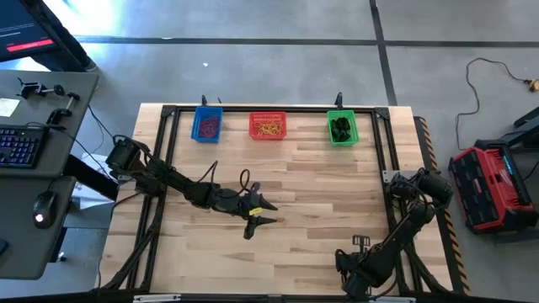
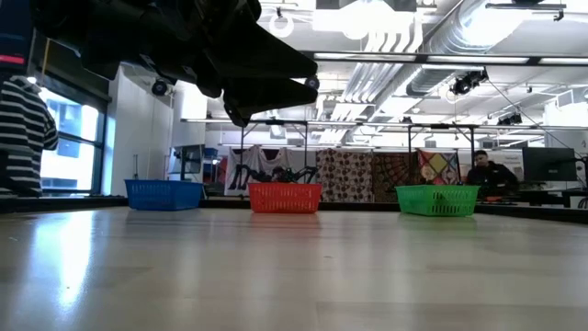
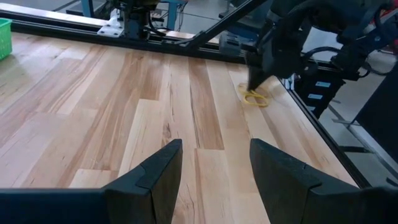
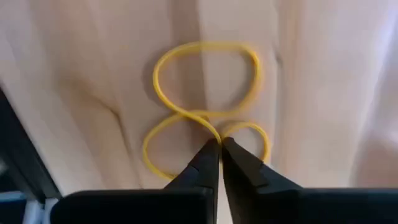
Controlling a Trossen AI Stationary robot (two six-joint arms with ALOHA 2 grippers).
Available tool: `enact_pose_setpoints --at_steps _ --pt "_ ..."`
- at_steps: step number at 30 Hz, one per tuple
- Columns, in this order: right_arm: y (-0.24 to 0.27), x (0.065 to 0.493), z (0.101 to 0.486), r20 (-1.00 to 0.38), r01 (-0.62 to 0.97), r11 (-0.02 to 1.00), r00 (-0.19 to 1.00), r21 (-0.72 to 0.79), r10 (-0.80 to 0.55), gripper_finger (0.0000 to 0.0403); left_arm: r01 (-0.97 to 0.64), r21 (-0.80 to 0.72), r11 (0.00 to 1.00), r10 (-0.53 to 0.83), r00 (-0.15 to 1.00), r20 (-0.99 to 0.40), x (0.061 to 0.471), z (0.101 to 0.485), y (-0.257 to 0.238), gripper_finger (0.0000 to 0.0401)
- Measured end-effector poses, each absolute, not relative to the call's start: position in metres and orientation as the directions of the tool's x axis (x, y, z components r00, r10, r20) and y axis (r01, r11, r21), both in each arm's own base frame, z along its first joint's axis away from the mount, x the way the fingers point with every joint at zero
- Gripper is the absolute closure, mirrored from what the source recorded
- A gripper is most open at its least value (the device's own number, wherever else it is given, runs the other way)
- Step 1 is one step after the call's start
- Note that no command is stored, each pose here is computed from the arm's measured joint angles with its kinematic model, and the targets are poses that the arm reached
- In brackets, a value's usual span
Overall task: Sort rubber bands into baskets
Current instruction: Put the yellow rubberband into the orange bin
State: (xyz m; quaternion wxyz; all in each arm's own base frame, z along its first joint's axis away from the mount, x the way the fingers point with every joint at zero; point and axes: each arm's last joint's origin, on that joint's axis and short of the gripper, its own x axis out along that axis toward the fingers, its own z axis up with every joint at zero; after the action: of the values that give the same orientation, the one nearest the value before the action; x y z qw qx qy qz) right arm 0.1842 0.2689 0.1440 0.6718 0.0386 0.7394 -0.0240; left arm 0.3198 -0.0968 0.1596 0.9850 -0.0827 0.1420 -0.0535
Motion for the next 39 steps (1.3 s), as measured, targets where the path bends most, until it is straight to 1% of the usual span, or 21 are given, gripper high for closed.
enact_pose_setpoints --at_steps 2,4,9,12,19,23,26,31,34,39 --pt "0.268 0.185 0.148 -0.994 0.082 0.997 -0.106 -0.005 0.004 0.039 0.082 -0.178 0.981 -0.129 0.954 -0.271 0.32 0.16 -0.097 0.022" --pt "0.269 0.187 0.153 -0.995 0.067 0.998 -0.1 -0.015 -0.008 0.0394 0.084 -0.172 0.982 -0.129 0.954 -0.271 0.32 0.16 -0.097 0.022" --pt "0.266 0.195 0.171 -0.995 -0.003 0.995 -0.026 -0.098 -0.098 0.04 0.068 -0.144 0.987 -0.105 0.957 -0.269 0.32 0.16 -0.096 0.0221" --pt "0.259 0.202 0.181 -0.991 -0.025 0.991 0.038 -0.128 -0.127 0.0402 0.042 -0.12 0.992 -0.073 0.96 -0.27 0.318 0.157 -0.094 0.0233" --pt "0.228 0.22 0.215 -0.957 -0.059 0.978 0.227 -0.201 -0.183 0.0402 0.016 -0.097 0.995 -0.044 0.957 -0.288 0.311 0.149 -0.091 0.0282" --pt "0.203 0.231 0.235 -0.918 -0.046 0.962 0.315 -0.269 -0.242 0.0403 0.024 -0.089 0.996 -0.044 0.97 -0.238 0.305 0.147 -0.089 0.0316" --pt "0.183 0.241 0.248 -0.88 -0.023 0.944 0.371 -0.329 -0.298 0.0403 0.022 -0.093 0.995 -0.043 0.974 -0.224 0.301 0.145 -0.085 0.0339" --pt "0.146 0.26 0.264 -0.812 0.027 0.908 0.435 -0.419 -0.388 0.0403 0.011 -0.117 0.993 -0.036 0.976 -0.217 0.291 0.147 -0.073 0.037" --pt "0.123 0.275 0.271 -0.772 0.055 0.887 0.47 -0.458 -0.428 0.0403 0.012 -0.118 0.993 -0.035 0.982 -0.188 0.282 0.156 -0.068 0.0385" --pt "0.081 0.305 0.277 -0.718 0.074 0.862 0.52 -0.502 -0.463 0.0403 0.01 -0.111 0.994 -0.026 0.989 -0.145 0.261 0.168 -0.059 0.04"
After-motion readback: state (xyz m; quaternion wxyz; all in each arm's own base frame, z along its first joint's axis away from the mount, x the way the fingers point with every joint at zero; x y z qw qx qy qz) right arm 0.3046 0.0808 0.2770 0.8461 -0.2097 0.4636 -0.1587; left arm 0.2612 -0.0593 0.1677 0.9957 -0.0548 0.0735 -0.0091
